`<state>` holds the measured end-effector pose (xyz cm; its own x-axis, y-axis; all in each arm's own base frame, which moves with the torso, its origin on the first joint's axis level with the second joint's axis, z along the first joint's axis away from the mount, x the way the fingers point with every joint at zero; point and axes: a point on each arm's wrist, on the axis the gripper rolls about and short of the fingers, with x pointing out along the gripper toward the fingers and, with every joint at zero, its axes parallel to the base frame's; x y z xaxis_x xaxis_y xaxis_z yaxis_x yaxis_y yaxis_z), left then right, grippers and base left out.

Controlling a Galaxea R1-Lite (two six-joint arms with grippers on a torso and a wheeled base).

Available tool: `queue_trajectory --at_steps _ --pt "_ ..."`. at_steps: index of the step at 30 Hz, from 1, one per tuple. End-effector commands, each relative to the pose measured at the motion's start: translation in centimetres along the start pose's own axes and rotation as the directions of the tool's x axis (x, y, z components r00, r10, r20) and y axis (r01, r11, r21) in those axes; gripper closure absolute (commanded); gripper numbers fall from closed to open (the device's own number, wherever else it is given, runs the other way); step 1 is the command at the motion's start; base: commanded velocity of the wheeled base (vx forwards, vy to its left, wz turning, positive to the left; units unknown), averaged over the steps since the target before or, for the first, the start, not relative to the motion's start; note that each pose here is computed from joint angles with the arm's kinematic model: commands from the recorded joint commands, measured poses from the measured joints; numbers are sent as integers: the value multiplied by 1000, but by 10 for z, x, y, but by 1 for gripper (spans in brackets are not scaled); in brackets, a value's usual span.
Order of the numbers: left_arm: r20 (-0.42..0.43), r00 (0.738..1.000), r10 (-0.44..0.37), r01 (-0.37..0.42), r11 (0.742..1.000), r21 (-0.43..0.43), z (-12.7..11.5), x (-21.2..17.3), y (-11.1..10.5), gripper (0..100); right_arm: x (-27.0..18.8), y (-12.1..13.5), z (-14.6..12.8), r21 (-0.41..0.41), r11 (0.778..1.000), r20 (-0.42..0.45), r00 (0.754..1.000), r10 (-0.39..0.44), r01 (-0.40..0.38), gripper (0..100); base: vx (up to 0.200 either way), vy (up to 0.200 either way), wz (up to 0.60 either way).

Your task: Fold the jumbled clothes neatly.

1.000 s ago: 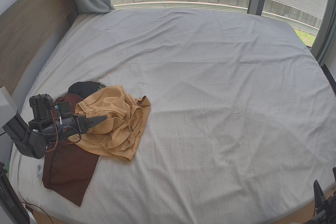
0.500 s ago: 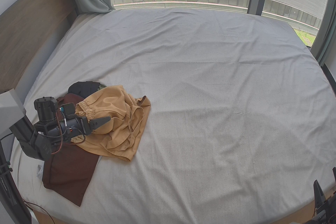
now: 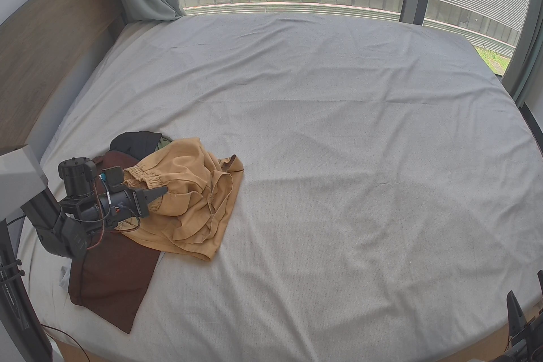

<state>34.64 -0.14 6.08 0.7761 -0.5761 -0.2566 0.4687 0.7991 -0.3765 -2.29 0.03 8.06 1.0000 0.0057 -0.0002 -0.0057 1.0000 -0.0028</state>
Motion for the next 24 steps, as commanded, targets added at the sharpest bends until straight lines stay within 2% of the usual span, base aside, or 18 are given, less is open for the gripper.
queue_trajectory --at_steps 1,13,19,24 --pt "5 1000 -1 1 1000 -6 -1 1 1 100 0 0 -5 0 1000 0 1000 0 0 0 0 0 0" --pt "67 998 -23 29 995 -92 3 -23 -22 100 0 0 -5 0 1000 0 1000 0 0 0 0 0 0" --pt "62 997 -43 51 991 -125 1 -39 -40 100 0 0 -5 0 1000 0 1000 0 0 0 0 0 0" --pt "68 997 -45 54 989 -141 3 -46 -47 100 0 0 -5 0 1000 0 1000 -1 1 0 0 0 0"
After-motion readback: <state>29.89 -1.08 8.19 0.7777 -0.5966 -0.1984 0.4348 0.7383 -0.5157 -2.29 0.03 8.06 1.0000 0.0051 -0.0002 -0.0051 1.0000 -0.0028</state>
